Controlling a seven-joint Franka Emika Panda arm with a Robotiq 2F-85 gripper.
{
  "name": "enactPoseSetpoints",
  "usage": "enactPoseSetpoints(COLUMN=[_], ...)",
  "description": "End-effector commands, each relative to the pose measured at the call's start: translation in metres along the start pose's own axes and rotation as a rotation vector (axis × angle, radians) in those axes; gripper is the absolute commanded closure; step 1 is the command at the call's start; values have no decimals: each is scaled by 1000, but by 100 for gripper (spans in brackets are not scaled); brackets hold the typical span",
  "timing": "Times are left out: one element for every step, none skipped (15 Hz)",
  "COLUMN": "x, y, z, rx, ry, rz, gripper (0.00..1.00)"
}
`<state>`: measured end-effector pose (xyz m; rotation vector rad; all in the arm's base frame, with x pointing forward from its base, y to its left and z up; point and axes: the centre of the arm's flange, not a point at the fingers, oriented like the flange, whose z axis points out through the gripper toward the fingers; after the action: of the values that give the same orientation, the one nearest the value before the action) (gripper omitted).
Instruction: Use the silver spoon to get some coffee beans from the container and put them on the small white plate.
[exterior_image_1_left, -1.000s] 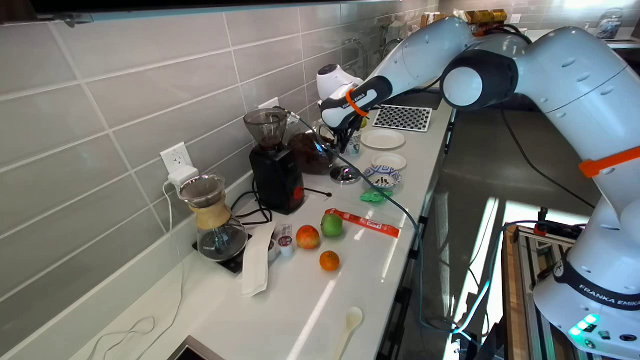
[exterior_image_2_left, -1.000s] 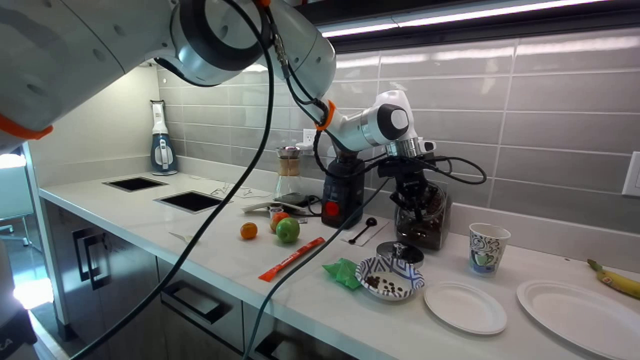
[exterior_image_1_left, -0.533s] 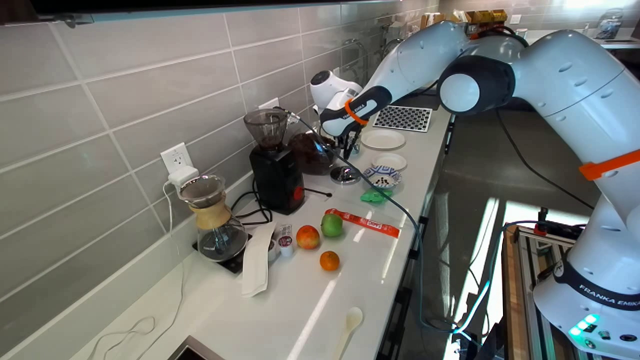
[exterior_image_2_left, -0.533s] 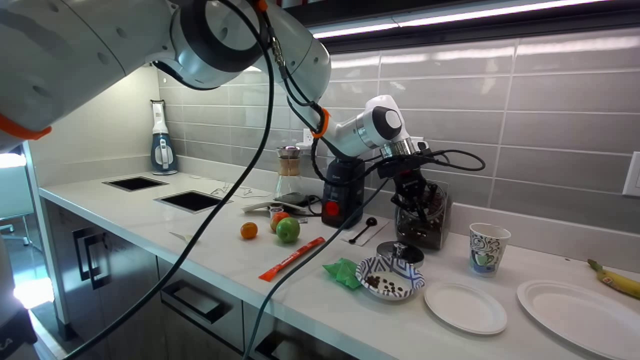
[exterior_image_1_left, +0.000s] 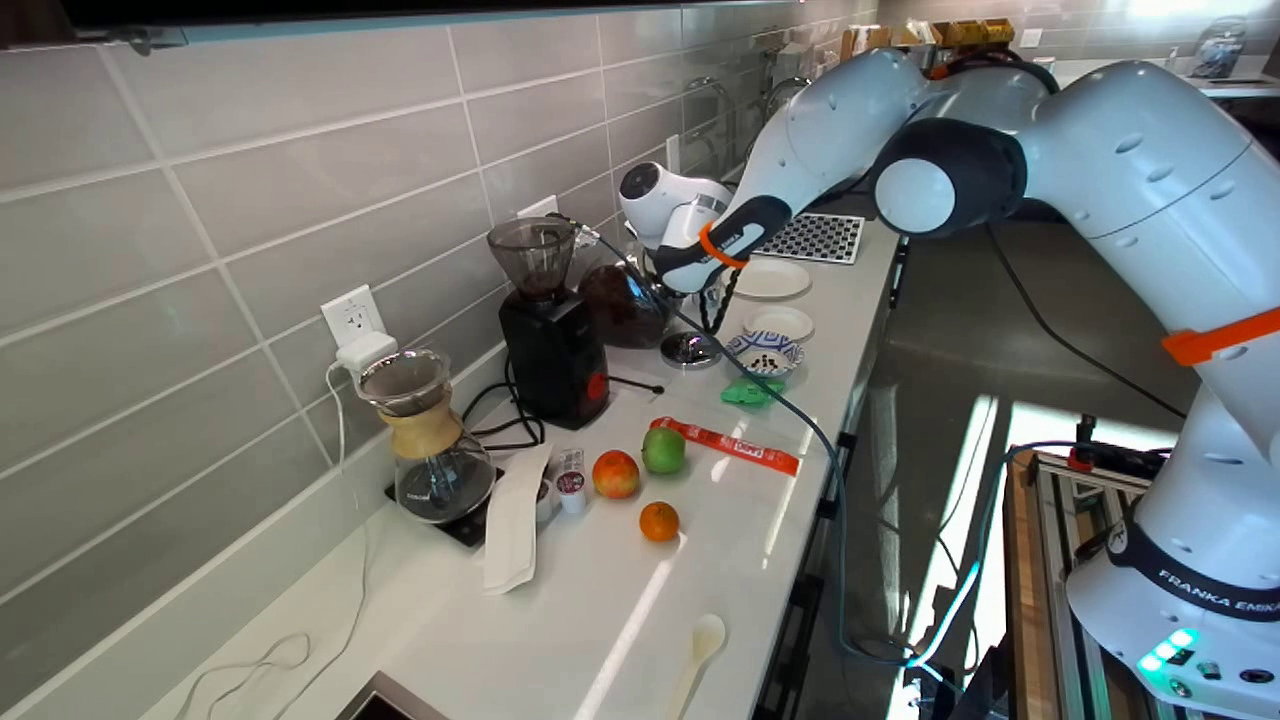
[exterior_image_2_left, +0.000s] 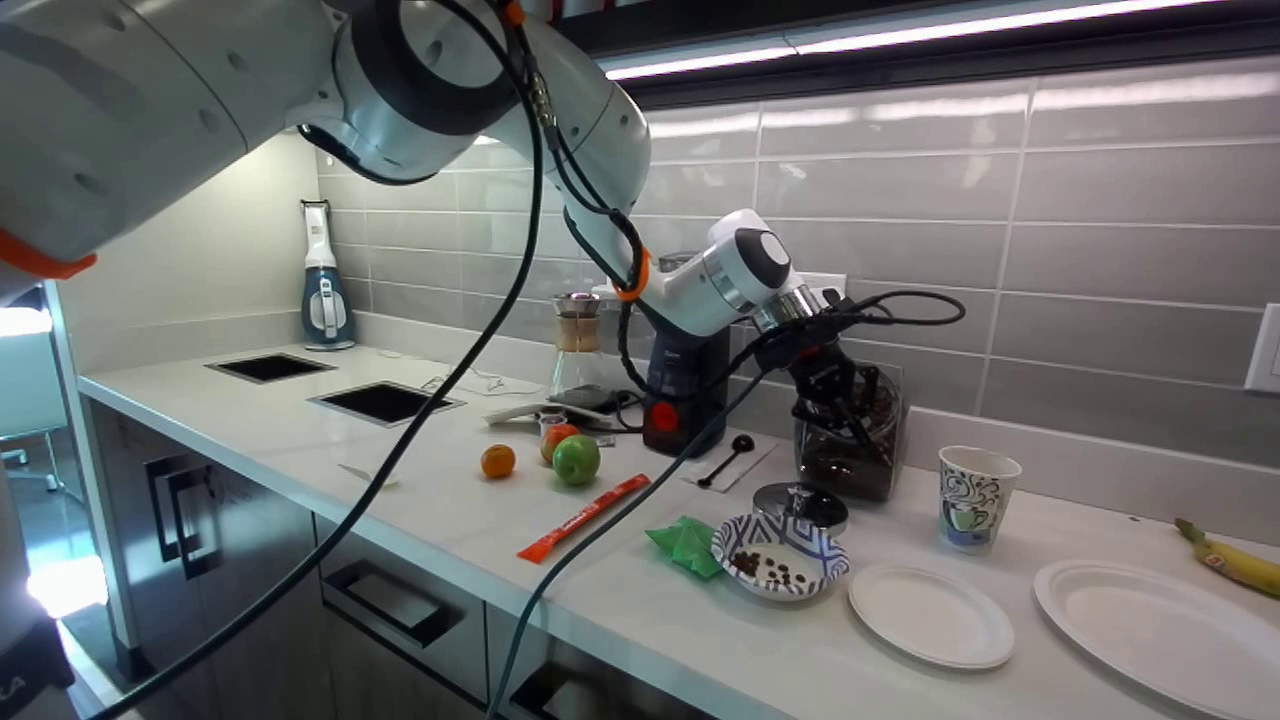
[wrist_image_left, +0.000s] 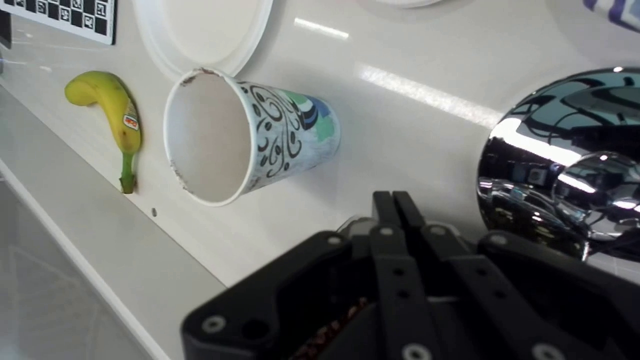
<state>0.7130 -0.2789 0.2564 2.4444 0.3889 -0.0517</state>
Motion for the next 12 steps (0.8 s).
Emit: enactPoseSetpoints(x=[-7, -8, -9, -9, -10, -11, -12, -14, -16, -19, -20, -23], y=[-20, -23, -26, -28, -31, -32, -34, -37, -39, -43, -46, -49], z=[2, 2, 2, 2, 1, 0, -2, -3, -4, -6, -7, -9], rx=[-87, -98, -119, -133, -149, -159, -171, -177, -185, -198, -211, -223], ry=[45, 46, 54, 59, 64, 71, 75, 77, 79, 84, 92, 100], rz=[29, 31, 37, 41, 45, 49, 52, 50, 47, 42, 38, 35], gripper=[99, 99, 99, 99, 99, 99, 99, 99, 99, 99, 99, 99])
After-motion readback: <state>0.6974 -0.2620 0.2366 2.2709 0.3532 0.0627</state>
